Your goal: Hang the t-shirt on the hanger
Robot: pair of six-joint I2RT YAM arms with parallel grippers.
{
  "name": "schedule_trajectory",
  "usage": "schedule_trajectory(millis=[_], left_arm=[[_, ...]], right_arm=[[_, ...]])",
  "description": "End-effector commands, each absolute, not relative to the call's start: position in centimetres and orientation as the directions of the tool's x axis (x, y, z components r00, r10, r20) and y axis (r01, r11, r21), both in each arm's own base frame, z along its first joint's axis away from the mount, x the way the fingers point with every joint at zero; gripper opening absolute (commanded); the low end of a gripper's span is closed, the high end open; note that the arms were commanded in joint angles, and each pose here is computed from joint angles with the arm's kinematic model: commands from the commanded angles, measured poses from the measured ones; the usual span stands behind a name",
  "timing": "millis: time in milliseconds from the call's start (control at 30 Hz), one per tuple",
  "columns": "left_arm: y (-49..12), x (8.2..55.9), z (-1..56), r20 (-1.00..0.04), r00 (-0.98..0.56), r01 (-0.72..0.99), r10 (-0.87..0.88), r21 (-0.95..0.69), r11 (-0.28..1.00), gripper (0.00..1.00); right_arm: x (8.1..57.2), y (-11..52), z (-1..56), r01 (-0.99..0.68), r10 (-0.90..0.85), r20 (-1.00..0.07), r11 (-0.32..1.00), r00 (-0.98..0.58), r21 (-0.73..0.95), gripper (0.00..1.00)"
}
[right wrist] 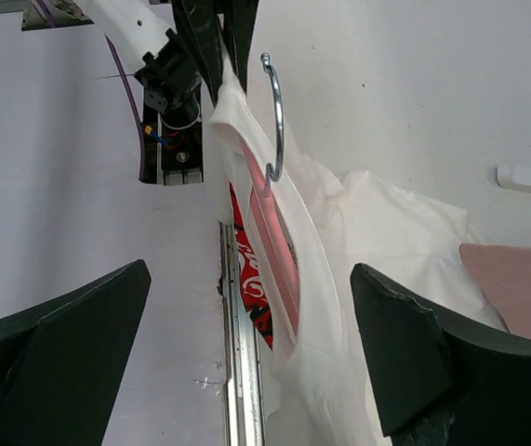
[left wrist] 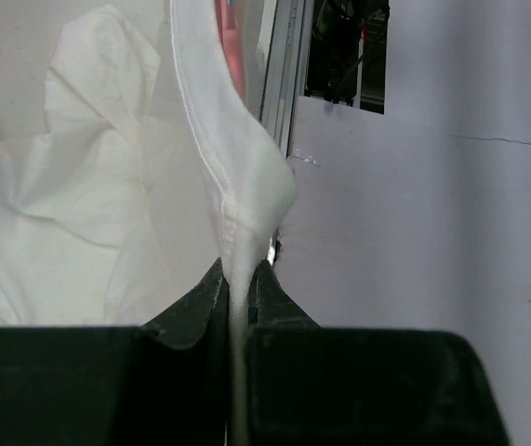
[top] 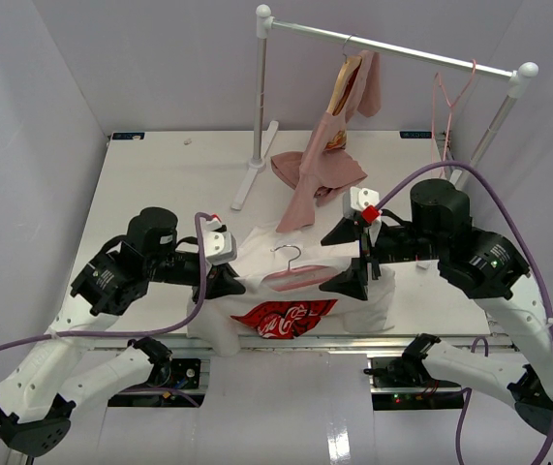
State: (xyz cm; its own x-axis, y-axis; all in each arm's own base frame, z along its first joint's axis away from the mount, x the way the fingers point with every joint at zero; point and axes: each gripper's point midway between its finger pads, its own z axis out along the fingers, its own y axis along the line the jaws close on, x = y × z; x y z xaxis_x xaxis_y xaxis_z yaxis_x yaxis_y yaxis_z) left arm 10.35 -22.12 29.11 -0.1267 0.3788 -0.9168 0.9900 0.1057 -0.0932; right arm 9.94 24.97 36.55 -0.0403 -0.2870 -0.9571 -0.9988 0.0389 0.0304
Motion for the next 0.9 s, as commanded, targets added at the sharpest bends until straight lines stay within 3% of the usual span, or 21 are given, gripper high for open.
schedule_trajectory(millis=[0,233,433,533,767,867], left_arm=[[-21.6,9.3,28.9,-0.921,-0.107,0.993,0.376,-0.083,0.079,0.0],[-22.0,8.4,30.2,-0.929,-0.094,0.995,0.357,-0.097,0.011,0.0],[-22.6,8.7,30.3,-0.927,-0.095,0.993,0.363,-0.112,-0.026,0.0],[-22.8,8.8,30.7,-0.93,-0.088,0.994,0.356,-0.106,-0.031,0.0],[-23.2,8.6,31.1,-0.954,-0.02,0.997,0.299,-0.041,-0.066,0.0],[-23.2,8.3,31.3,-0.961,0.024,0.995,0.275,-0.004,-0.101,0.0]], right_arm=[[10.3,23.9,34.6,-0.997,-0.383,-0.922,0.076,-0.055,0.028,0.97],[12.0,23.0,31.3,-0.988,-0.441,-0.897,0.15,-0.03,-0.04,1.0],[11.5,23.9,30.5,-0.995,-0.454,-0.889,0.093,-0.061,0.021,0.85],[12.0,24.2,29.4,-0.994,-0.466,-0.881,0.108,-0.078,0.031,0.7],[10.8,24.2,29.0,-0.995,-0.436,-0.895,0.079,-0.095,0.067,0.54],[10.1,23.6,29.8,-0.995,-0.416,-0.905,0.079,-0.087,0.06,0.36]])
